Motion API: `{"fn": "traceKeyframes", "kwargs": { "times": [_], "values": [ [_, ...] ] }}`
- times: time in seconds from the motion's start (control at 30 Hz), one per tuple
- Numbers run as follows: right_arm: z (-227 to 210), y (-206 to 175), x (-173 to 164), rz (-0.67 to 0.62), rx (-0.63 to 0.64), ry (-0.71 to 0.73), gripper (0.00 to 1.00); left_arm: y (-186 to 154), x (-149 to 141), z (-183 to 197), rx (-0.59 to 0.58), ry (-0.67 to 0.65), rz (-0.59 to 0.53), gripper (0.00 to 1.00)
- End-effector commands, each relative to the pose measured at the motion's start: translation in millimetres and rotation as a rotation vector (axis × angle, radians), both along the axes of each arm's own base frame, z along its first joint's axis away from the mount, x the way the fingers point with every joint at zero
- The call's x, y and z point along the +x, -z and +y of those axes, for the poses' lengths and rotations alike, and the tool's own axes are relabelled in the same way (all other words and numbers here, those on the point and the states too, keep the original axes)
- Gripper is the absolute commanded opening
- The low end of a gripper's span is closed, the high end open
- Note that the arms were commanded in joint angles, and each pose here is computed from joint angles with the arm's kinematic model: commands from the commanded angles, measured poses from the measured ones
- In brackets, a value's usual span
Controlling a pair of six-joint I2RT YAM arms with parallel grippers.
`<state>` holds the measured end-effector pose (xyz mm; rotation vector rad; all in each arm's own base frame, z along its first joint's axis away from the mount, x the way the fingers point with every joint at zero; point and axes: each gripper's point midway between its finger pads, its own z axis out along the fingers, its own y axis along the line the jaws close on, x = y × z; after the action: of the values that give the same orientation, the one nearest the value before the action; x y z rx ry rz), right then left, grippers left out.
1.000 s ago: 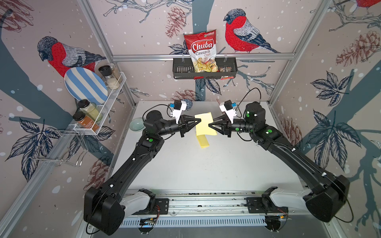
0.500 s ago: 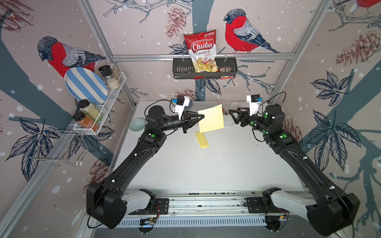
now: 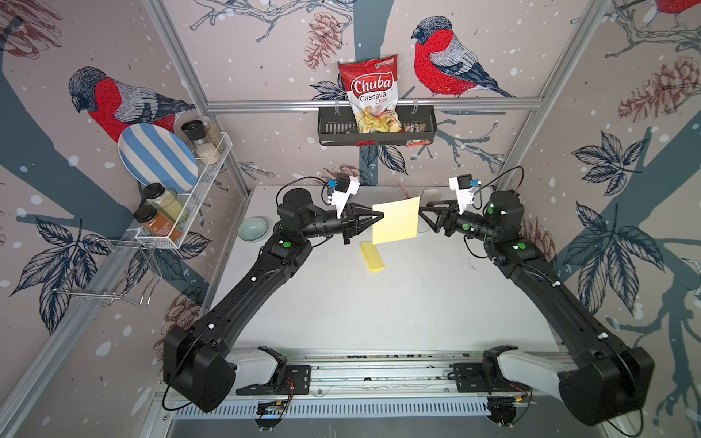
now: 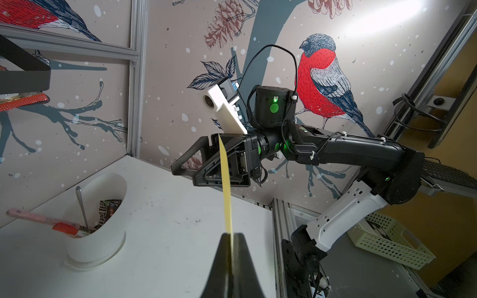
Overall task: Fold the square paper along the opposite sides
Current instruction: Fold the paper.
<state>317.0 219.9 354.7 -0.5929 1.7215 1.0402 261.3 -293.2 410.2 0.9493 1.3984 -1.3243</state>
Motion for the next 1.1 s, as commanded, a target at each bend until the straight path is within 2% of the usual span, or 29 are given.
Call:
{"fn": "traceKeyframes", "kwargs": {
  "times": [0.0,0.27,0.73,1.07],
  "values": [
    [13.4,-14.2,-16.5,-0.078,0.012,-0.111,0.69,-5.2,-5.9,-1.2,-0.005,0.029,-0.031,0.0],
    [26.6,-19.9,-42.6,-0.138,-0.011,-0.198,0.68,-4.6,-0.9,0.2,0.004,-0.008,-0.042,0.0],
    [36.1,-20.7,-63.3,-0.175,-0.033,-0.26,0.68,0.0,15.0,2.8,0.031,-0.101,-0.049,0.0],
    [42.4,-24.0,-72.3,-0.196,-0.037,-0.287,0.68,5.3,18.8,2.2,0.04,-0.113,-0.041,0.0]
  ]
}}
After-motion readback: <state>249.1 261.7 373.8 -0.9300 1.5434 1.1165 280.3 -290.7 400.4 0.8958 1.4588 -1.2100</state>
